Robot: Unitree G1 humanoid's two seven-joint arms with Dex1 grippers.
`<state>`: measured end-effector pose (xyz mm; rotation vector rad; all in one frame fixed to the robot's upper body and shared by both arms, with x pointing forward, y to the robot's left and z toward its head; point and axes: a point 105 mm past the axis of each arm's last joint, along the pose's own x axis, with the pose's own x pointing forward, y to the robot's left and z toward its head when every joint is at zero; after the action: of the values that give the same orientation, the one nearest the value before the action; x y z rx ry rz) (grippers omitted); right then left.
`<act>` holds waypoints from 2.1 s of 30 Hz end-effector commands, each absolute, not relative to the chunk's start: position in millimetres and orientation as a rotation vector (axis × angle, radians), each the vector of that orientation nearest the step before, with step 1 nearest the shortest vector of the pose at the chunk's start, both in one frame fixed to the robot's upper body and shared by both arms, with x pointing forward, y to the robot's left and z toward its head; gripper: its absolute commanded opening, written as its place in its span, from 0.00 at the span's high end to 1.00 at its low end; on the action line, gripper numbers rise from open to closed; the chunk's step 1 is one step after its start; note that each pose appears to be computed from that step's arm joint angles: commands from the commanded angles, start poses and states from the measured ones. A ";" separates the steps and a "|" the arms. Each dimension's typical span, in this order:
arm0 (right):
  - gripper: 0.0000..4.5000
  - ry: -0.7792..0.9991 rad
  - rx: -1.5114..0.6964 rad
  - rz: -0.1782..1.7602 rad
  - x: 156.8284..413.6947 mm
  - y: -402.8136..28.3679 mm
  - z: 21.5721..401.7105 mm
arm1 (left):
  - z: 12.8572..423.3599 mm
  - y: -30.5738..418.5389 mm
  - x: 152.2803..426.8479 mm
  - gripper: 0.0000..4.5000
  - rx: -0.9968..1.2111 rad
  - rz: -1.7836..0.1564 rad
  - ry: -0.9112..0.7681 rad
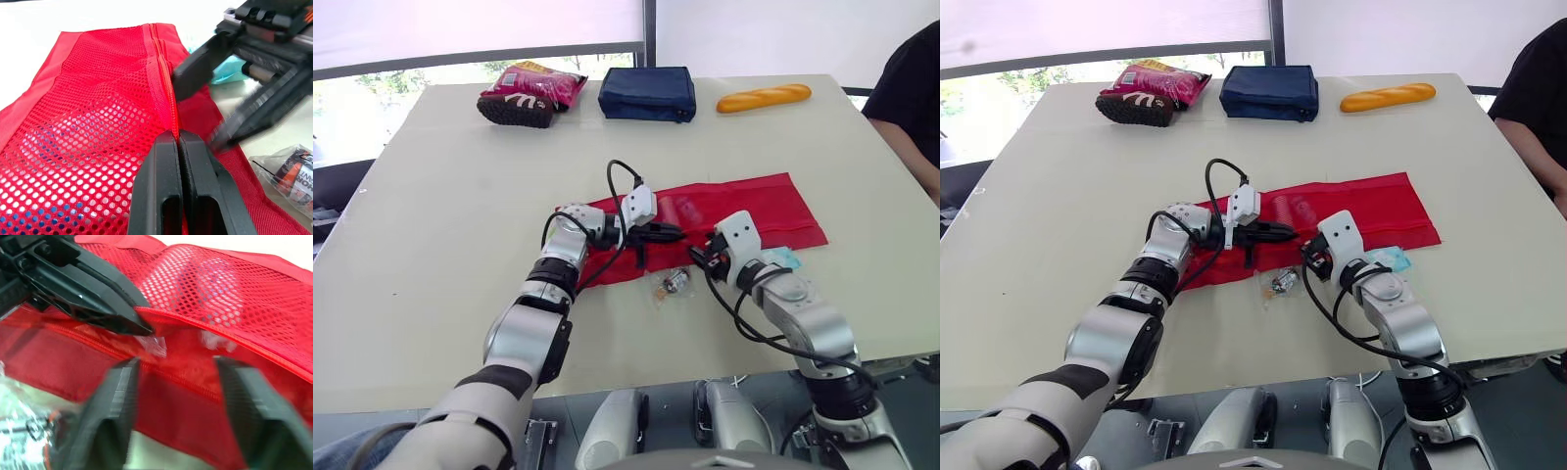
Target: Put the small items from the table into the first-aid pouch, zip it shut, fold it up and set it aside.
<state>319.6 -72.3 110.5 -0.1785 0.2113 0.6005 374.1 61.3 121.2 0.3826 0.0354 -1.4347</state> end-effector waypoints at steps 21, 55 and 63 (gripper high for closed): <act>0.99 0.061 -0.200 0.633 339.1 -54.2 133.5 | 131.8 59.3 376.7 1.00 0.398 -1.432 -0.007; 0.01 0.187 -0.381 0.957 142.2 -258.6 249.1 | 120.2 77.8 380.7 1.00 0.431 -1.409 0.062; 0.01 0.158 -0.420 1.020 161.3 -237.0 233.3 | 121.0 75.6 381.2 1.00 0.443 -1.416 0.063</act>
<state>155.4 -246.2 237.3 -0.3812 0.1814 1.0033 378.2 77.1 112.1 0.4206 0.0914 -1.4183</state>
